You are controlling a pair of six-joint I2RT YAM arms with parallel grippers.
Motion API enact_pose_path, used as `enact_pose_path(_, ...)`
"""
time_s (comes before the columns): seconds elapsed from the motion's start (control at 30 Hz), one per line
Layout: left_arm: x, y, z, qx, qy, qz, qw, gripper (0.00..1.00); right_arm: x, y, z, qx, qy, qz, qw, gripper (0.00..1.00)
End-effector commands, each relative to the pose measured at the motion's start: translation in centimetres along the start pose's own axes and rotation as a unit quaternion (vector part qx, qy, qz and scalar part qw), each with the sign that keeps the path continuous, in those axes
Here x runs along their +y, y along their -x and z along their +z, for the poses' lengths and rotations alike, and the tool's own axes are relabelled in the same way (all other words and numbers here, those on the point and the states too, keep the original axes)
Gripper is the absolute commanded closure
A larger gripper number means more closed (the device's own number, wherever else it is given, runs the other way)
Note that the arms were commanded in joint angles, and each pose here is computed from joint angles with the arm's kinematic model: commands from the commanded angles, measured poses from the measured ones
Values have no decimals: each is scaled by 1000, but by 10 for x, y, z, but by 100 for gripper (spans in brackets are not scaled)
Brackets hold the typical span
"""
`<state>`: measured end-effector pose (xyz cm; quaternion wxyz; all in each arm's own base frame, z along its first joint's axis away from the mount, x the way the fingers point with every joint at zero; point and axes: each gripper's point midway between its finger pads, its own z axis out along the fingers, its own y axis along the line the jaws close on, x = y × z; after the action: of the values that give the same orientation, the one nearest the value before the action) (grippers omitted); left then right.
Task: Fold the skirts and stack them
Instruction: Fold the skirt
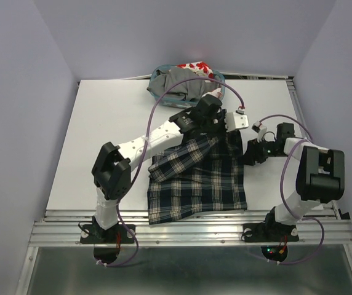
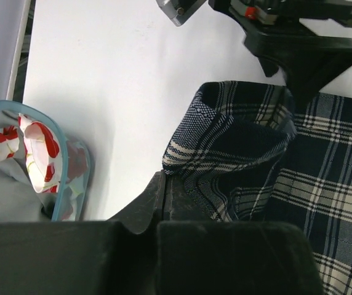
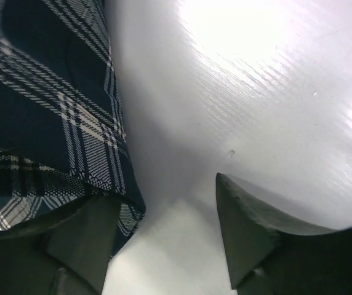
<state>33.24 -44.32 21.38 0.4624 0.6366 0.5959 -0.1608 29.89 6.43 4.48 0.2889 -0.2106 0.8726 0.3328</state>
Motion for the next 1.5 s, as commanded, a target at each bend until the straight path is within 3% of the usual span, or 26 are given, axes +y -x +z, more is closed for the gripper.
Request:
enact_pose_path(0.0, -2, 33, -25, -33, 3, 3, 999, 100, -13, 23, 6, -23, -3, 19, 1000, 42)
enact_pose_path(0.03, -7, 33, -27, -32, -1, 3, 999, 100, -13, 20, 7, -18, -4, 23, 1000, 48)
enact_pose_path(0.17, -47, 36, -36, -32, -48, 8, 998, 100, -15, 14, 8, -11, -7, 29, 1000, 53)
enact_pose_path(0.33, -138, 10, -28, 11, -142, 23, 990, 100, -12, 11, 8, -4, -3, 37, 999, 60)
enact_pose_path(0.47, -207, -26, -6, 67, -221, -26, 973, 100, -10, 4, 6, 5, -6, 34, 999, 62)
enact_pose_path(0.73, -251, -63, 14, 113, -278, -60, 952, 100, -19, 5, 0, 18, -38, 41, 998, 59)
enact_pose_path(0.83, -258, -87, 24, 161, -289, -58, 942, 100, -29, 14, -5, 26, -65, 45, 997, 59)
enact_pose_path(1.0, -245, -121, 34, 221, -271, -58, 935, 100, -34, 33, -11, 24, -78, 66, 995, 57)
enact_pose_path(1.13, -191, -146, 46, 236, -222, -79, 943, 100, -44, 52, -19, 8, -104, 90, 990, 57)
enact_pose_path(1.3, -93, -172, 60, 244, -142, -112, 953, 100, -31, 60, -24, -8, -81, 116, 990, 55)
enact_pose_path(1.47, -51, -175, 62, 234, -120, -99, 960, 100, -1, 54, -22, -10, -15, 140, 990, 50)
